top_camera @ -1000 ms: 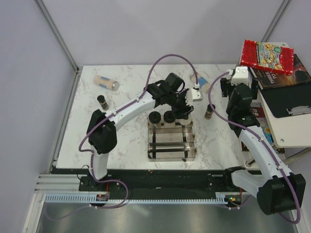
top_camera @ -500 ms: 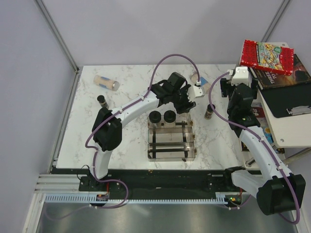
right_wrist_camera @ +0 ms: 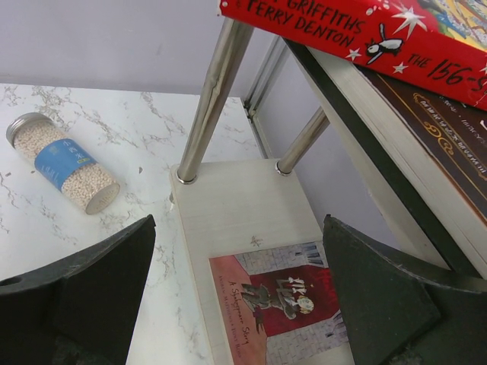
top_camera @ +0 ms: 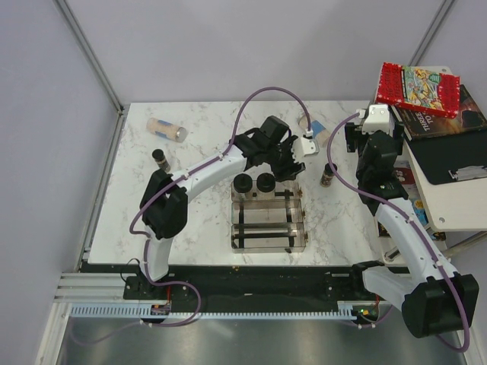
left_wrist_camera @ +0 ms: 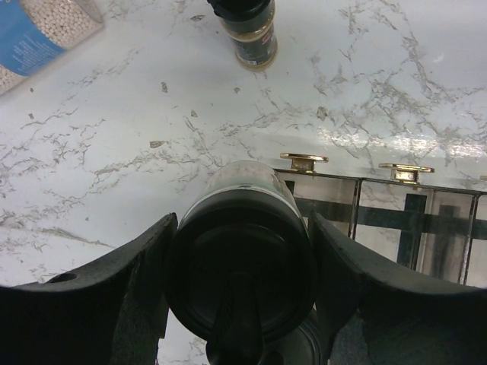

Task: Organize the condiment bottles
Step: Place the bottle in the storage box.

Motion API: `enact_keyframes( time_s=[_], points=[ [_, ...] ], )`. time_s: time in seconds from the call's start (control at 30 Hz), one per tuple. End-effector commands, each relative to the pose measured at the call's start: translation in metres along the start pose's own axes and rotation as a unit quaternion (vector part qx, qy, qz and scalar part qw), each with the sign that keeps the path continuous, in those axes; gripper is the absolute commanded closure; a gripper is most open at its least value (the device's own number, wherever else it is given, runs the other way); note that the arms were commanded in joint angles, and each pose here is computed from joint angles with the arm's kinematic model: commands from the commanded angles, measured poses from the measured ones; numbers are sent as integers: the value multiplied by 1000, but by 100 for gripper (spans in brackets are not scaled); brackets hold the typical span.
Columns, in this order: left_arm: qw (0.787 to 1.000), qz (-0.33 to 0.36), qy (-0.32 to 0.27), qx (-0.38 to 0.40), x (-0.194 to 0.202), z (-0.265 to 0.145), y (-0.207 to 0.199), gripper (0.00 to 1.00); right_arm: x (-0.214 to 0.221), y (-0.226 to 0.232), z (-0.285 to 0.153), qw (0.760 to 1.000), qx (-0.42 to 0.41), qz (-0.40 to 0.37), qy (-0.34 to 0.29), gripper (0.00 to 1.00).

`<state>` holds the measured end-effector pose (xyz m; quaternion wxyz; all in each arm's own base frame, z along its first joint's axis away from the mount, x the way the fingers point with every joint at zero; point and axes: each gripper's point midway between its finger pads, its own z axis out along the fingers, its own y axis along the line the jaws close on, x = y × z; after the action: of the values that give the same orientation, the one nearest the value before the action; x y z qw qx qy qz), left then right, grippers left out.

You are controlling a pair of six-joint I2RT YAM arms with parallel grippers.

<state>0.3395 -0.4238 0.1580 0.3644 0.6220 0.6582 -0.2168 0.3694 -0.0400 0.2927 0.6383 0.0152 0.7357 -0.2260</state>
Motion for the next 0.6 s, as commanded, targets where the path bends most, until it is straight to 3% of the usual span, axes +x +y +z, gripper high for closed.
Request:
enact_keyframes(
  time_s=[0.0, 0.57],
  points=[
    [999, 3, -43, 13, -27, -13, -15, 98, -13, -9, -4, 1000, 10, 18, -21, 2],
    [999, 6, -28, 16, -18, -7, -30, 98, -13, -9, -4, 1000, 6, 17, -20, 2]
  ],
)
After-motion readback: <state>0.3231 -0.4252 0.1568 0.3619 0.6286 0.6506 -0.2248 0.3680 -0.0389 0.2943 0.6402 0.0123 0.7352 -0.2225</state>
